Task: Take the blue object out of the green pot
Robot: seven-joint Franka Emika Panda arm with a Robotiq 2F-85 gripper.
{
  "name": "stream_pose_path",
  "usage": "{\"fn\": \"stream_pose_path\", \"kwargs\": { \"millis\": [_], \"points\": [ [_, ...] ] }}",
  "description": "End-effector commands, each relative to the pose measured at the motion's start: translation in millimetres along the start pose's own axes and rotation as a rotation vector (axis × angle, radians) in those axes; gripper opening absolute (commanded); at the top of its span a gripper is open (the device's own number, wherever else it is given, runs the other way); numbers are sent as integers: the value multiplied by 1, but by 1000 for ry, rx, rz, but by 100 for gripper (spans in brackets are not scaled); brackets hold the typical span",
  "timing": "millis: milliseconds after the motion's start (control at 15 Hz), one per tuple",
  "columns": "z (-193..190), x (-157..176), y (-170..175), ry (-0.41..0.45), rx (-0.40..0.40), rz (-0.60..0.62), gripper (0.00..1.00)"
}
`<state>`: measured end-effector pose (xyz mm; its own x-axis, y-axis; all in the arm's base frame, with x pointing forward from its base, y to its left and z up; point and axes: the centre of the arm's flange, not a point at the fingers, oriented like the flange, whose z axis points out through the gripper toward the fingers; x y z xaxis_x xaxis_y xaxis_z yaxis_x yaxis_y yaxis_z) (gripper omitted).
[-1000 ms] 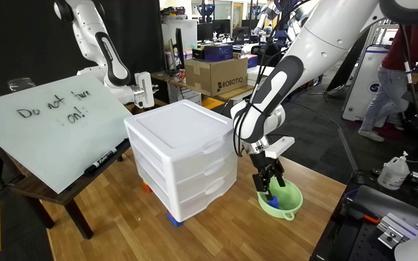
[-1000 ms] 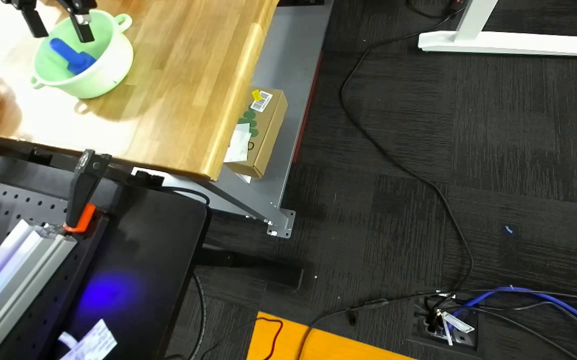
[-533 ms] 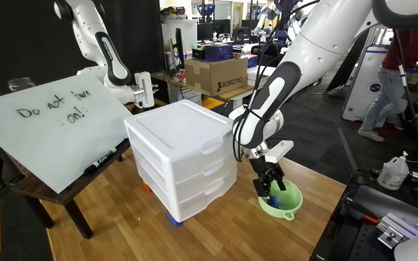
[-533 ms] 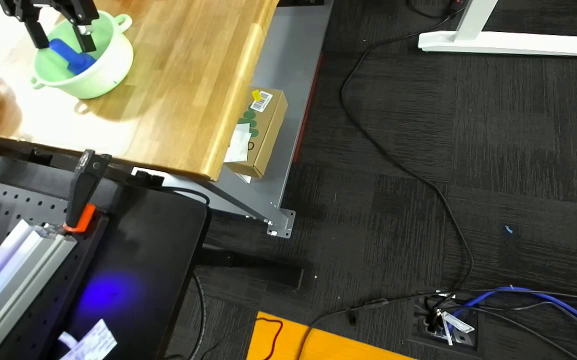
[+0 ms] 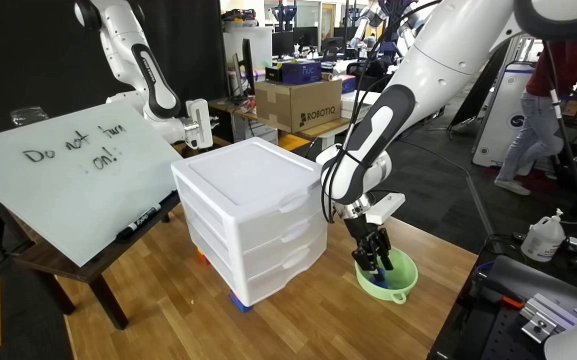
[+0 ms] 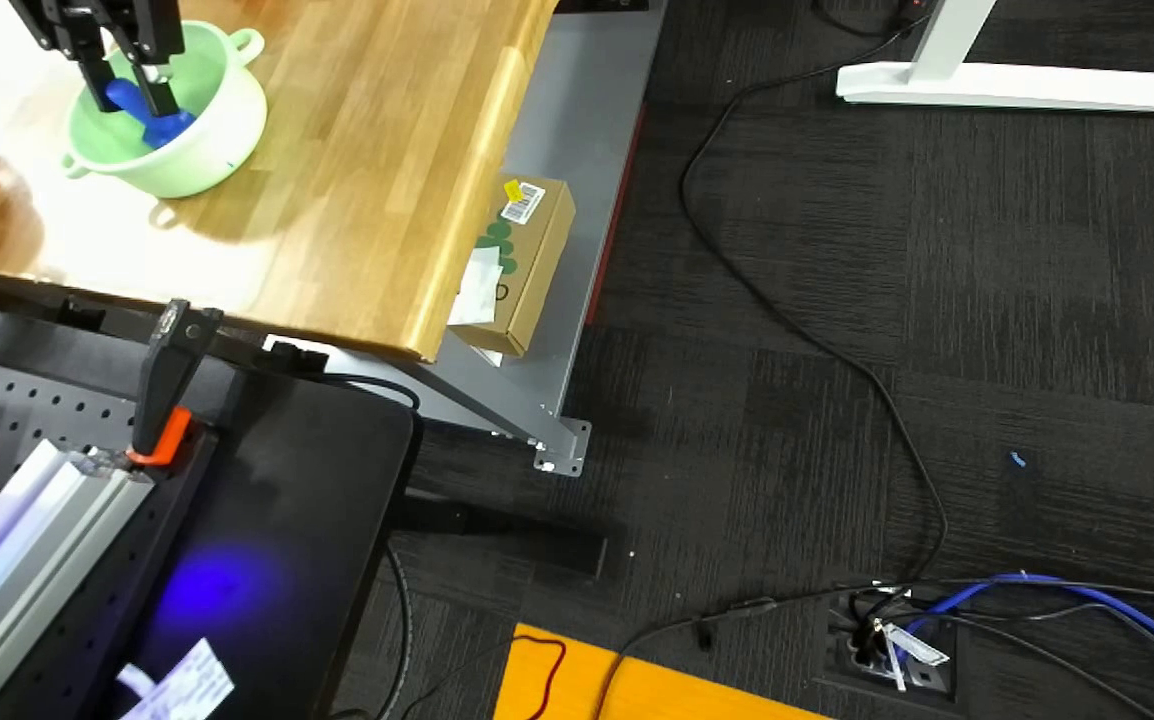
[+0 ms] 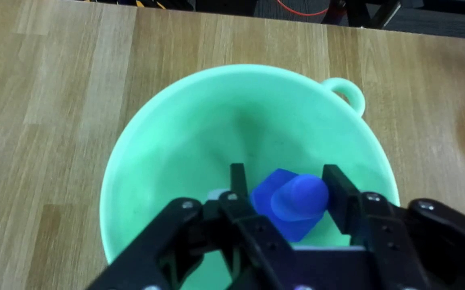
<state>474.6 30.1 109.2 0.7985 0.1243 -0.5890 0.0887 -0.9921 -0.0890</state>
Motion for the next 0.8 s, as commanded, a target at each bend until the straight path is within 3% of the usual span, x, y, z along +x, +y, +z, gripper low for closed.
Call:
{"fn": "stream_pose_path", "kwargs": {
  "millis": [0,200,267,733],
  "points": [
    [-4,2,3,-13,-3,-16,23],
    [-5,2,5,-14,1,-13,2],
    [-6,2,5,-12,2,-11,7],
    [-19,-39,-4,92,-26,37,7]
  ]
}}
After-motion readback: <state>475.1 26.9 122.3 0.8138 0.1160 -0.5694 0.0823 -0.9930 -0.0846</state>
